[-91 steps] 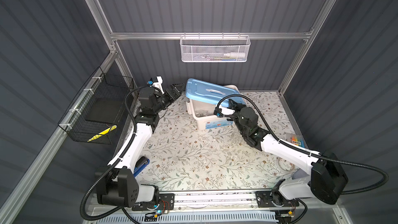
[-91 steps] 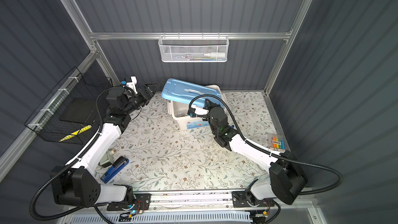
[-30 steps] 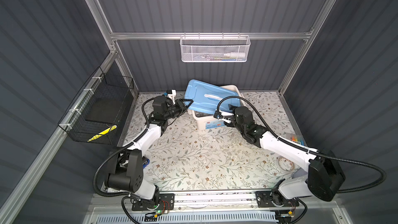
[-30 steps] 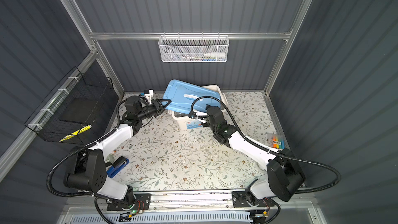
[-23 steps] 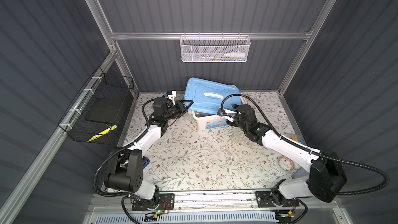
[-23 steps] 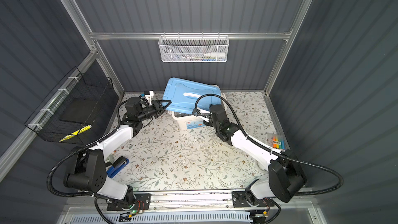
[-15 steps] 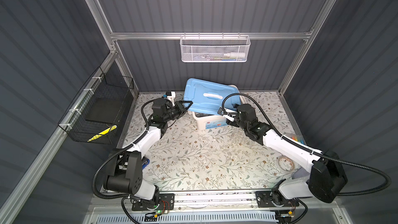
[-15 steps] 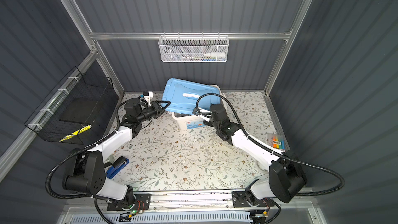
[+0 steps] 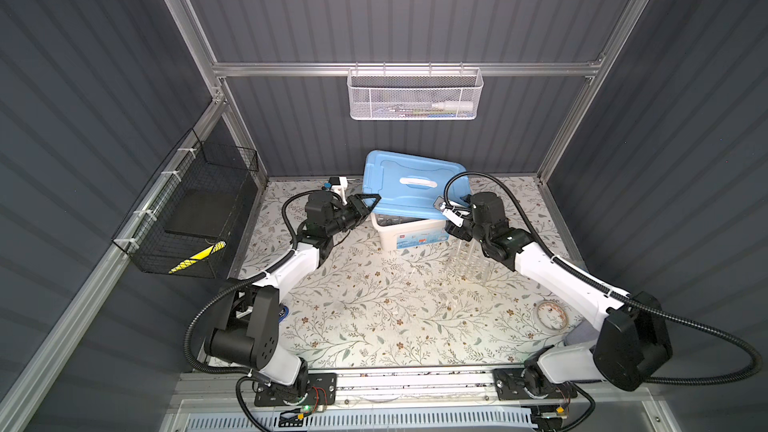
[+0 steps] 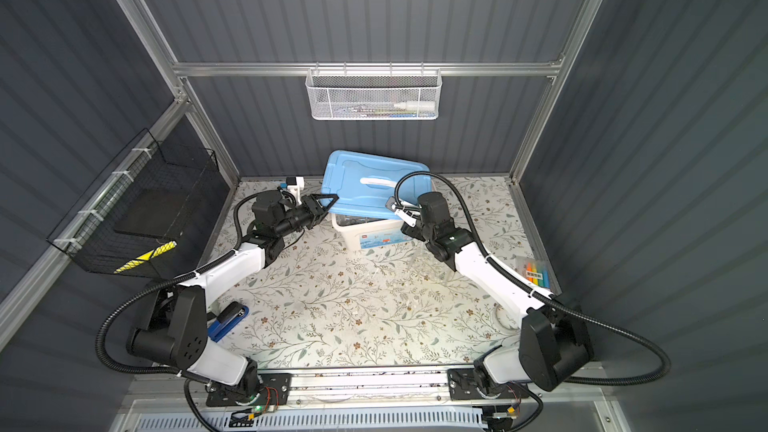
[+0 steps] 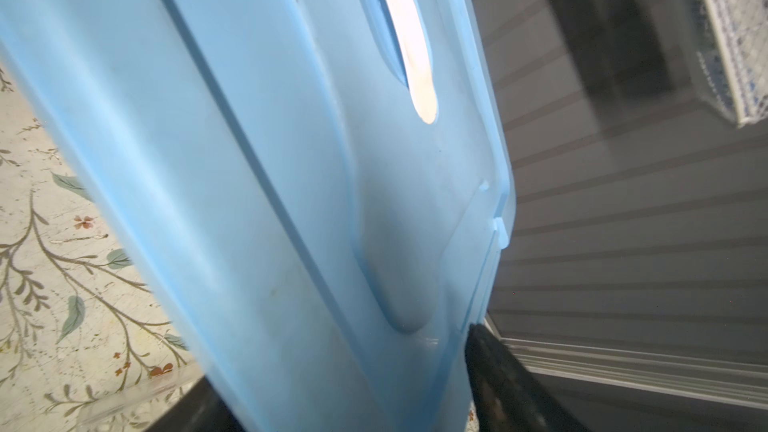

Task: Organize the chemistry lab equipment
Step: 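Lay the blue lid flat onto the bin with both grippers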

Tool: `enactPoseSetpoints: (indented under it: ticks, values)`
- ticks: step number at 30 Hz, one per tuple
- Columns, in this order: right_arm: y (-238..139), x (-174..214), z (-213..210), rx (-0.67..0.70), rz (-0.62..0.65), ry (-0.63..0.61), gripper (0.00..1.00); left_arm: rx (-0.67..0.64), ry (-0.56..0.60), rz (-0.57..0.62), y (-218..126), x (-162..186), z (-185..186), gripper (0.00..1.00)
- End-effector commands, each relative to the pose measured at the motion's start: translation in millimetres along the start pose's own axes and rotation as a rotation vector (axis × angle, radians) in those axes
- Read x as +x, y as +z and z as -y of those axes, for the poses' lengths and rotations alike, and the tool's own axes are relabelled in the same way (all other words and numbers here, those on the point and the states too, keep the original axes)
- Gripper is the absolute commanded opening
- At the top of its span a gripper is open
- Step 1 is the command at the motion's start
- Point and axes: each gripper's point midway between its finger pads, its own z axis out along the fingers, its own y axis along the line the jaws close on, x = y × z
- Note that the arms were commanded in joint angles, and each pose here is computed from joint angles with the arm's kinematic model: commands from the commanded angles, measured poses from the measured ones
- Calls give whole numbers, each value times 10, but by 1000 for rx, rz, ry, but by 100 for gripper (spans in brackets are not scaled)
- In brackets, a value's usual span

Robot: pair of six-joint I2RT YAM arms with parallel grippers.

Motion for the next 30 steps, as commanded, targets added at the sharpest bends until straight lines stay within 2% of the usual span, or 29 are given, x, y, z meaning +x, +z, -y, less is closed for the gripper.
enactPoseSetpoints:
  ticks: [1,13,22,27,30]
  values:
    - [-186,-256,343,47,100,110,76,2,48,40,90,-51,42,34]
    - [-211,-103,355,-99,128,327,79,-41,57,126,220,-18,-10,31]
    - [-156,79,491,-99,96,459,80,-46,38,183,191,-36,-26,31]
    - [-111,278,646,-139,78,676,81,-54,39,227,132,-108,4,31]
    - [-55,368,683,-157,53,766,81,-57,30,246,112,-139,10,31]
